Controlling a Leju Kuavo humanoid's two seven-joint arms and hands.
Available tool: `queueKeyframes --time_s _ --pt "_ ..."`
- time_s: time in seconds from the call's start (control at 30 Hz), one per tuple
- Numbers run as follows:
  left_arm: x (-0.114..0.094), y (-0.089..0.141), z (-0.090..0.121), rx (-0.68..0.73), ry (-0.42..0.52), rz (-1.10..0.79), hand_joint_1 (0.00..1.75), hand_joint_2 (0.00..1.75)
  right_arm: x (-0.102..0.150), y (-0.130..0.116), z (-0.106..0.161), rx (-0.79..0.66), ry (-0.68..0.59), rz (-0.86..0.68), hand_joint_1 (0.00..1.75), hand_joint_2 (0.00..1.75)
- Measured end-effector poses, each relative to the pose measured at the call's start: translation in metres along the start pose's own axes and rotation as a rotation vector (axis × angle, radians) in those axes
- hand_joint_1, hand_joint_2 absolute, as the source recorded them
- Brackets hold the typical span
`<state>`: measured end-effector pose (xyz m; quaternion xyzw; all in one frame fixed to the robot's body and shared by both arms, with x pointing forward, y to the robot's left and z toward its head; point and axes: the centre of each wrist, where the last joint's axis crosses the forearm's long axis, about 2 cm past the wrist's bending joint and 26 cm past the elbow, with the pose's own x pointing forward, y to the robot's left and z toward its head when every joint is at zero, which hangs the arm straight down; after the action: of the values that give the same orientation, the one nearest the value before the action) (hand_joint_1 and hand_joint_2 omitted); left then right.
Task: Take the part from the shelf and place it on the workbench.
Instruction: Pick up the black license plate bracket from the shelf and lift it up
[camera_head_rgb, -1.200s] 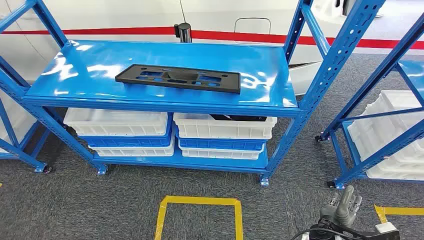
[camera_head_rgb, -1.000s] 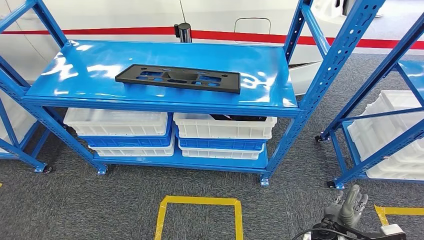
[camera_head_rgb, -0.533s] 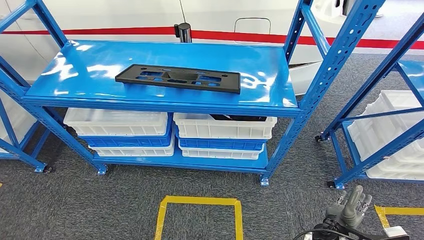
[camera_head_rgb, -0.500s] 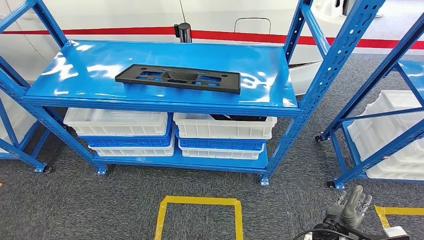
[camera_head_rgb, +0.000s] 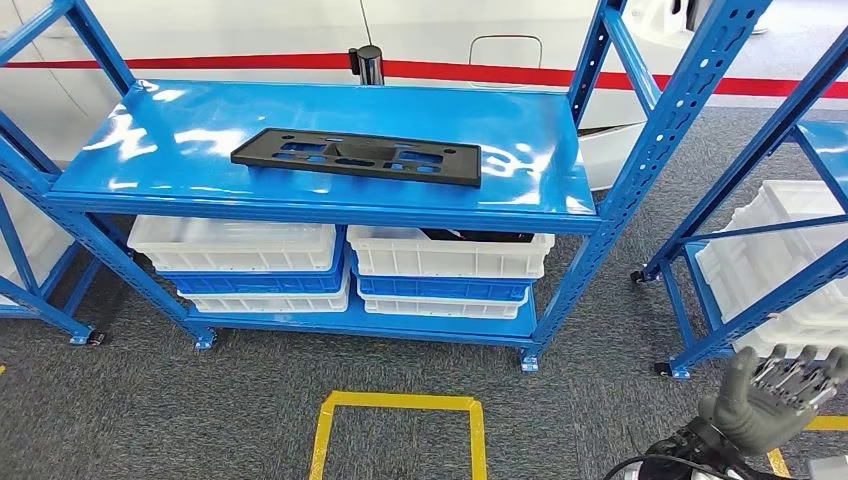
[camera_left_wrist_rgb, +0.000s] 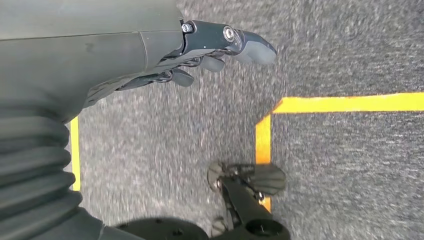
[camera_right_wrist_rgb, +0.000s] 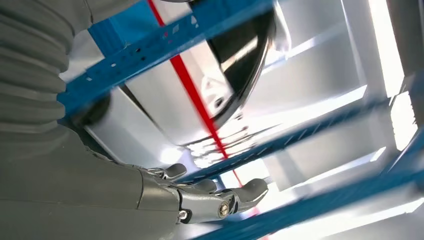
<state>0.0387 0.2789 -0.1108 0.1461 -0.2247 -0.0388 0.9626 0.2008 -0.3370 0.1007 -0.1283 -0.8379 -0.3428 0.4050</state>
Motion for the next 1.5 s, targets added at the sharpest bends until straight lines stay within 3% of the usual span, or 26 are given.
queueKeyframes --time_s 0.07,0.2,0.47,0.97,1.5 --pt "0.001 0.000 0.000 0.008 -0.014 -0.036 0.00 0.00 0.014 0.030 -0.001 0.147 -0.080 0.126 0.00 1.75" --pt "0.002 -0.001 0.000 0.007 -0.026 -0.079 0.00 0.00 0.032 0.076 0.002 0.263 -0.165 0.087 0.00 1.75" --pt "0.003 -0.001 0.000 -0.007 -0.010 -0.074 0.00 0.00 0.047 0.117 0.017 0.472 -0.260 0.077 0.00 1.75" --pt "0.004 -0.003 -0.001 -0.064 0.001 -0.030 0.00 0.00 0.047 0.153 0.031 0.684 -0.415 0.155 0.00 1.75" --pt "0.004 -0.004 -0.001 -0.146 -0.013 -0.015 0.00 0.00 0.030 0.182 0.039 0.851 -0.461 0.282 0.00 1.75"
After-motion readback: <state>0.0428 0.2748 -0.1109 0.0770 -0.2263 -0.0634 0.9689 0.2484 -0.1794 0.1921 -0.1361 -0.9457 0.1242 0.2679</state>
